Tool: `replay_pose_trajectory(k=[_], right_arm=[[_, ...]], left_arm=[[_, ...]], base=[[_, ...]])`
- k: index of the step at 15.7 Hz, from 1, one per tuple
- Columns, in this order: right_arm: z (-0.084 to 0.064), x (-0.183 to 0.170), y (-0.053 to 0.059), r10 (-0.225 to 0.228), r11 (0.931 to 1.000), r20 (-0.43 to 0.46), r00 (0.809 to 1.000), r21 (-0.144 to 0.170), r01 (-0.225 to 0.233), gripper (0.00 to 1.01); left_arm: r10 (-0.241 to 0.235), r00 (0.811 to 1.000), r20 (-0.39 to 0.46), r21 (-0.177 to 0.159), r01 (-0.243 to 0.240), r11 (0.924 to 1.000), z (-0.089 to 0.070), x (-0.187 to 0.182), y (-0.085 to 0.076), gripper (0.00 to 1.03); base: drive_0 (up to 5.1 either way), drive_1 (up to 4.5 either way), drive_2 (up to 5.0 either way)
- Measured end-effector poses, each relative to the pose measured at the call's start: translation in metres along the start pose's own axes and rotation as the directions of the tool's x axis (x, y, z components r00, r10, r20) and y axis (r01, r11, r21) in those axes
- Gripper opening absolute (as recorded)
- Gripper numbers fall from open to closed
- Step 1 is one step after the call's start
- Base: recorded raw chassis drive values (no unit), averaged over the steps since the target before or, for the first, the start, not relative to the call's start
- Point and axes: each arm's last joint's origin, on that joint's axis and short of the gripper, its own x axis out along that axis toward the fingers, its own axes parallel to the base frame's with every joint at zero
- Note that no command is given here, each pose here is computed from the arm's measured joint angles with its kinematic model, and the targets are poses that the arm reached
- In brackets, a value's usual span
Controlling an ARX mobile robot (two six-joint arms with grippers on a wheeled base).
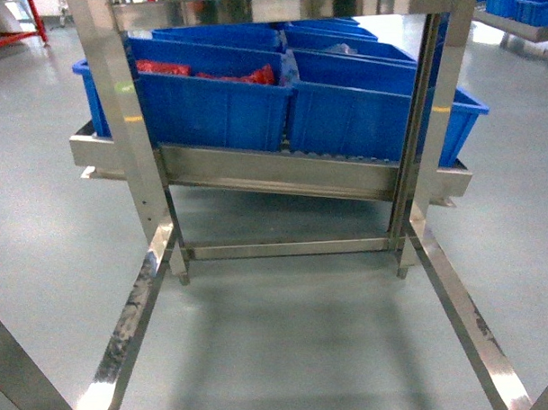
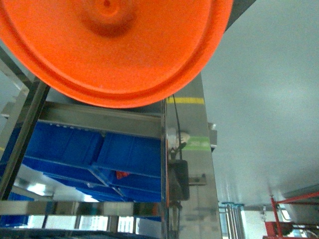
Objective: Pick capacitor and pack into box
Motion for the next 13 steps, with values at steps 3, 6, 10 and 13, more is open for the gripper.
replay_pose_trajectory(k=[3, 6, 10, 13], right_arm=[[-0.0001, 0.0, 0.0, -0.001, 1.0, -0.002, 1.0, 0.001, 0.001, 0.98], [-0.0001, 0.0, 0.0, -0.001, 1.0, -0.001, 1.0, 0.001, 0.001, 0.98], [-0.0001, 0.0, 0.0, 0.0, 1.0, -0.001, 1.0, 0.001, 0.0, 0.98], [0.0, 0.0, 0.0, -0.001, 1.0, 0.0, 1.0, 0.001, 0.001, 0.98]], left_arm=[[0.002, 1.0, -0.001, 0.001, -0.002, 1.0, -0.0001, 0.0, 0.0, 0.43], [0.0, 1.0, -0.001, 0.0, 0.0, 1.0, -0.0001, 0.0, 0.0, 0.43], [0.0, 1.0, 0.0, 0.0, 0.0, 1.0, 0.0, 0.0, 0.0, 0.43], [0.0, 1.0, -0.001, 0.0, 0.0, 1.0, -0.0001, 0.0, 0.0, 0.43]], base=[[0.0, 0.0, 0.0], [0.0, 0.0, 0.0], [0.0, 0.0, 0.0], [-1.1, 0.57, 0.6]])
